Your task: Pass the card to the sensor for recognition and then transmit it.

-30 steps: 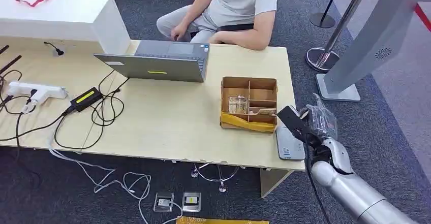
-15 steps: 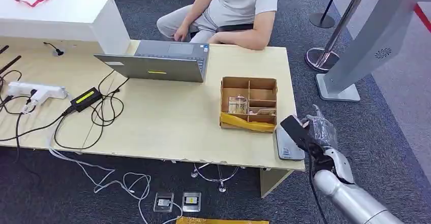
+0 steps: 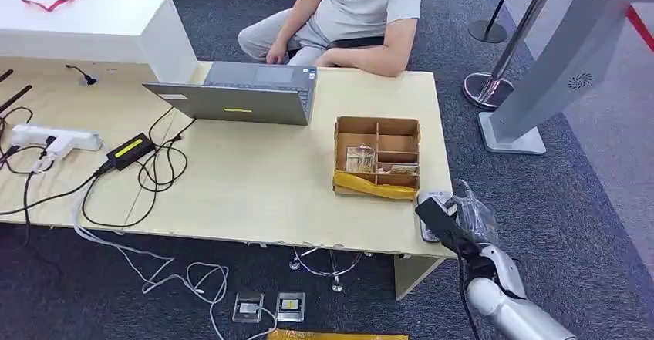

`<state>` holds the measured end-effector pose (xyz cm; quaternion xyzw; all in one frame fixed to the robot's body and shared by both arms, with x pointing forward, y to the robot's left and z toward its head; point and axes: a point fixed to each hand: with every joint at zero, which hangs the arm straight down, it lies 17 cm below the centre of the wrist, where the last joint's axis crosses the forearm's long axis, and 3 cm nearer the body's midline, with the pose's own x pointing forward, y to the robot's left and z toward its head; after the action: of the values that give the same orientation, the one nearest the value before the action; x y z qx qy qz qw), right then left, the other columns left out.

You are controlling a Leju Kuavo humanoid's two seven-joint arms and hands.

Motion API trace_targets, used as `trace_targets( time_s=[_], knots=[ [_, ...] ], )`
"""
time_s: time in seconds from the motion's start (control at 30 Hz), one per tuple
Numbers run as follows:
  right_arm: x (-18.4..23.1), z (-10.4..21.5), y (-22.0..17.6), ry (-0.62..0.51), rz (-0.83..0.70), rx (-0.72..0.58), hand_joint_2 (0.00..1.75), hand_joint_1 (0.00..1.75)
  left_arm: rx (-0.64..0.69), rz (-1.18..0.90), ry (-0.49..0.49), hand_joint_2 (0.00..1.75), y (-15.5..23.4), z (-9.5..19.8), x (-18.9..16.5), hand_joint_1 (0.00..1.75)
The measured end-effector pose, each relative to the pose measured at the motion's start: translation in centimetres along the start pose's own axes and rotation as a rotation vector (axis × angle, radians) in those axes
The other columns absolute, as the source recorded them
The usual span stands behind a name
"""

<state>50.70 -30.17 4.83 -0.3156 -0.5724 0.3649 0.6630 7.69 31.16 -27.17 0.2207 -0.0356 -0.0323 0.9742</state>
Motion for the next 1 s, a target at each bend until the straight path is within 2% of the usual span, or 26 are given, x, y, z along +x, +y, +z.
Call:
trace_targets(
  time_s=[0.33,0.6,0.77,1.0],
  knots=[
    [-2.4,-0.1,0.9,0.069,-0.026,0.012,1.75,1.75,-0.002,0.0,0.008,0.0,-0.2,0.1,-0.1,0.0],
    [-3.7,-0.6,-1.1,0.11,-0.039,-0.057,1.75,1.75,-0.014,-0.004,-0.009,0.0,-0.4,0.1,0.2,0.0],
    [-1.1,-1.2,-4.2,0.052,-0.067,-0.152,1.75,1.75,-0.024,-0.008,-0.016,0.0,-0.5,0.1,0.3,0.0],
    [5.2,-2.7,-12.1,-0.053,-0.113,-0.29,1.75,1.75,-0.034,-0.007,-0.023,0.0,-0.7,0.2,0.4,0.0]
  ],
)
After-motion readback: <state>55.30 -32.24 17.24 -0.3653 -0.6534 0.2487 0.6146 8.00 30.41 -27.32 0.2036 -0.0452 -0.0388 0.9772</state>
